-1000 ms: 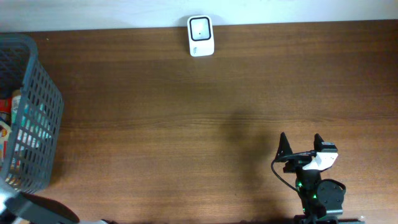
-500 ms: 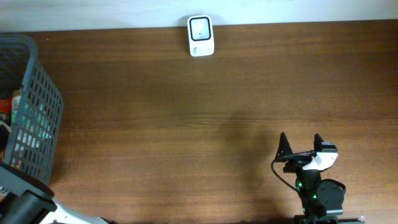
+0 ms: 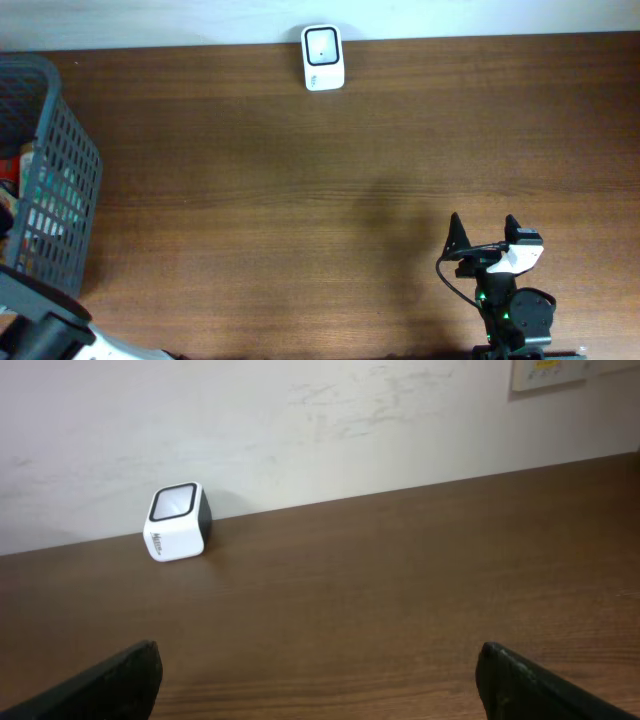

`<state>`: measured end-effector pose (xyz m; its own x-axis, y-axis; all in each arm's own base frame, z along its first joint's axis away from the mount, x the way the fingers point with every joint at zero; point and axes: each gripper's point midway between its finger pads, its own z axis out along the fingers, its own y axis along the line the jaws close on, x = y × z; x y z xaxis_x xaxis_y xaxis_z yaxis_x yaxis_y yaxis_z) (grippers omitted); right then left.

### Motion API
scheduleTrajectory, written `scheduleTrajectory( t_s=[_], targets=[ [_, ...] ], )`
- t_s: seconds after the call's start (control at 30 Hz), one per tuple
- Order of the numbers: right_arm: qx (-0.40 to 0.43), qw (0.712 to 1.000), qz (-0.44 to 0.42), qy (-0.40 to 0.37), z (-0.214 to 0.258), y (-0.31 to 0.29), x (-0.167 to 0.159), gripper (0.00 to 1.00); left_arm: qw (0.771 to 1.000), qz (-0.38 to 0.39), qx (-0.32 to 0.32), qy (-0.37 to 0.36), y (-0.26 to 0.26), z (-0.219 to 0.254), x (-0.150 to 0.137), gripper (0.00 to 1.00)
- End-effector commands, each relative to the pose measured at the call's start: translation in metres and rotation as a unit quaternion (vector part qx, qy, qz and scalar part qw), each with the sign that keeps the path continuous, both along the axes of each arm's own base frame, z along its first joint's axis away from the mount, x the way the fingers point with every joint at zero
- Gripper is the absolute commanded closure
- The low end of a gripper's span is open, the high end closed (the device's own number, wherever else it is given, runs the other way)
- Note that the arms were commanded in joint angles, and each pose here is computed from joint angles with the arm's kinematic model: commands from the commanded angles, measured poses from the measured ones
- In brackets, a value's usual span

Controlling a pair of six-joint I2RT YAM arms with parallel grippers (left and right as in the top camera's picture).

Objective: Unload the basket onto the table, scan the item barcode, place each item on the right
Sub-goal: 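Lift a white-yellow packet from the basket and place it on table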

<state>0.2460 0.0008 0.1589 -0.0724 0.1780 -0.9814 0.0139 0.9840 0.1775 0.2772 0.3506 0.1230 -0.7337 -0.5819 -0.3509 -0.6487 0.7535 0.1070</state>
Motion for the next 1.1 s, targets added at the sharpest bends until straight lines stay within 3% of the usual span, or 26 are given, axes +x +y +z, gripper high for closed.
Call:
scheduleTrajectory(
  t_s=[0.0, 0.1, 0.2, 0.27, 0.37, 0.47, 0.6, 0.7, 0.87, 1.07],
  targets=[
    [-0.002, 1.000, 0.004, 0.003, -0.003, 0.002, 0.000, 0.01, 0.985, -0.019, 0.058, -0.164, -0.017, 0.118, 0.027, 1.00],
    [-0.002, 1.000, 0.004, 0.003, -0.003, 0.002, 0.000, 0.01, 0.952, -0.047, 0.106, -0.283, -0.047, 0.209, 0.041, 1.00],
    [-0.002, 1.000, 0.004, 0.003, -0.003, 0.002, 0.000, 0.01, 0.916, -0.090, 0.168, -0.354, -0.086, 0.282, 0.045, 1.00],
    [-0.002, 1.000, 0.004, 0.003, -0.003, 0.002, 0.000, 0.01, 0.891, -0.128, 0.182, -0.395, -0.131, 0.318, 0.047, 1.00],
    [-0.002, 1.000, 0.004, 0.003, -0.003, 0.002, 0.000, 0.02, 0.872, -0.190, 0.154, -0.425, -0.199, 0.336, 0.055, 1.00],
    [-0.002, 1.000, 0.004, 0.003, -0.003, 0.002, 0.000, 0.01, 0.882, -0.228, 0.101, -0.401, -0.249, 0.314, 0.066, 1.00],
    [-0.002, 1.000, 0.004, 0.003, -0.003, 0.002, 0.000, 0.01, 0.931, -0.232, 0.064, -0.276, -0.296, 0.233, 0.085, 1.00],
    [-0.002, 1.000, 0.004, 0.003, -0.003, 0.002, 0.000, 0.01, 0.953, -0.236, 0.061, -0.181, -0.324, 0.175, 0.097, 1.00],
    [-0.002, 1.000, 0.004, 0.003, -0.003, 0.002, 0.000, 0.01, 0.962, -0.266, 0.058, -0.036, -0.363, 0.081, 0.116, 1.00],
    [-0.002, 1.000, 0.004, 0.003, -0.003, 0.002, 0.000, 0.01, 0.961, -0.264, 0.057, 0.060, -0.382, 0.012, 0.119, 1.00]
  ],
)
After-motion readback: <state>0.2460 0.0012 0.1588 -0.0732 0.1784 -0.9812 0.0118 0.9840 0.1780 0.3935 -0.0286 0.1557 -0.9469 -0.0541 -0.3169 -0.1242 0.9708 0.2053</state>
